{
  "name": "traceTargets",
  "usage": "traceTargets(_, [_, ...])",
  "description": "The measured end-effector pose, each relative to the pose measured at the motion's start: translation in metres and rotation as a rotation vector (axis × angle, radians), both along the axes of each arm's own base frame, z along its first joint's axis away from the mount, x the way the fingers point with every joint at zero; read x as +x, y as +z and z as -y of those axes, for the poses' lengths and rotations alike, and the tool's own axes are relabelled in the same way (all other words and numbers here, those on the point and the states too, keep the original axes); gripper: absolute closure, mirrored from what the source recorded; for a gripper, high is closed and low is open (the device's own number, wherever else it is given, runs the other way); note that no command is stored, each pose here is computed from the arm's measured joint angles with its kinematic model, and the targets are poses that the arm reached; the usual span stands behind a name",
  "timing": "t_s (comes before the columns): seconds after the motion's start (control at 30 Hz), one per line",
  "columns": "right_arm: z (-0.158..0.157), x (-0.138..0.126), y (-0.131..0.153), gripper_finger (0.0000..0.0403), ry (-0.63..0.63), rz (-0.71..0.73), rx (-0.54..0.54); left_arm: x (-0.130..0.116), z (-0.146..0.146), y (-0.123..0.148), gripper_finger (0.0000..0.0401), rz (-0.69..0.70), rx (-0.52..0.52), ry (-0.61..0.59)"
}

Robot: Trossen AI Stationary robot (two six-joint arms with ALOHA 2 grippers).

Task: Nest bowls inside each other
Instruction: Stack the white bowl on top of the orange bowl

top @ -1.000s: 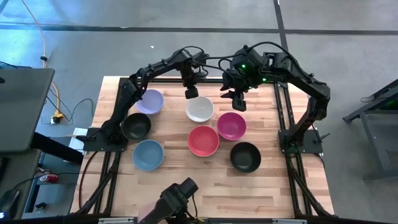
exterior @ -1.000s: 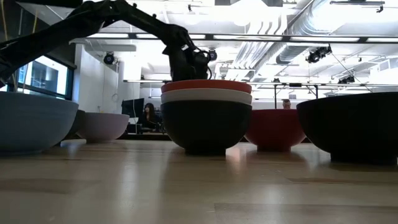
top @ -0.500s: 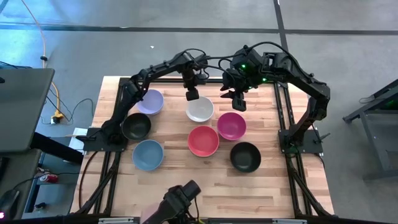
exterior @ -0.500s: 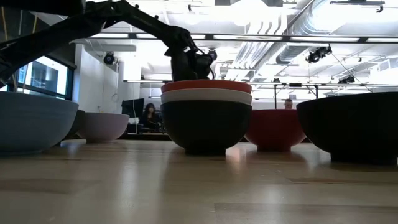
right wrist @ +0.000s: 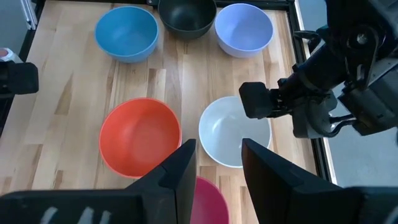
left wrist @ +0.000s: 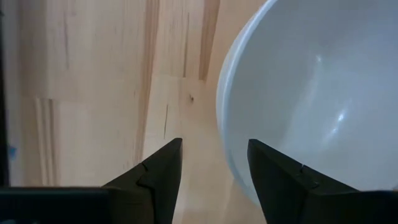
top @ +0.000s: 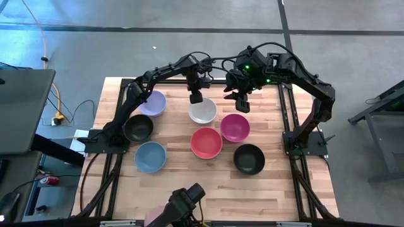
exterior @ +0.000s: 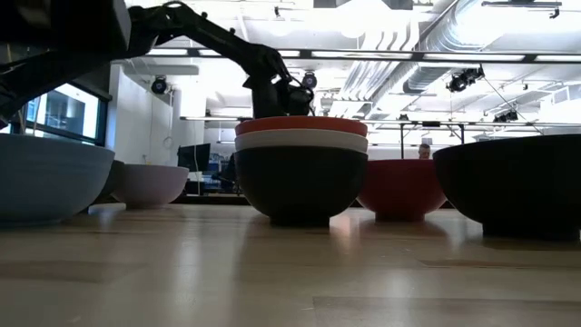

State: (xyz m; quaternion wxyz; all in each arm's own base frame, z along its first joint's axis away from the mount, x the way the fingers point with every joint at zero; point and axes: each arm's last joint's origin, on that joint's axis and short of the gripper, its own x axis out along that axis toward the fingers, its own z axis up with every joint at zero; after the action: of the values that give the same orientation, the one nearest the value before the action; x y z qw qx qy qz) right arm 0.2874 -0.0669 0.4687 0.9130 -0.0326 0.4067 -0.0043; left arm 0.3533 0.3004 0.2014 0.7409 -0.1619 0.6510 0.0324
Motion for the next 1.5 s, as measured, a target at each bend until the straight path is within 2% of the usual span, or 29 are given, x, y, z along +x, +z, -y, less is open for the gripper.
traceTargets(0.4, [0.0, 0.0, 0.0, 0.0284, 0.01, -0.007, -0.007, 0.001, -0.002, -0.009, 0.0289, -0.011, -0.021, -0.007])
traceTargets(0.7, [0.0, 0.0, 0.0, 0.0284, 0.014, 0.0, -0.013, -0.003, -0.003, -0.009, 0.0393, -0.008, -0.037, -0.043])
traceTargets(0.93, [0.001, 0.002, -0.002, 0.0284, 0.019, -0.005, -0.016, -0.007, -0.007, -0.009, 0.0397, -0.002, -0.05, -0.036])
traceTargets(1.1, [0.002, 0.008, -0.006, 0.0284, 0.026, -0.015, -0.02, -0.011, -0.009, 0.002, 0.0399, -0.014, -0.054, -0.028])
traceTargets(1.3, [0.005, 0.011, -0.008, 0.0284, 0.031, -0.024, -0.029, -0.012, -0.004, 0.032, 0.0399, -0.016, -0.048, -0.033])
traceTargets(1.5, [0.007, 0.011, -0.008, 0.0284, 0.043, -0.026, -0.045, -0.003, 0.019, 0.062, 0.04, 0.042, 0.004, -0.095])
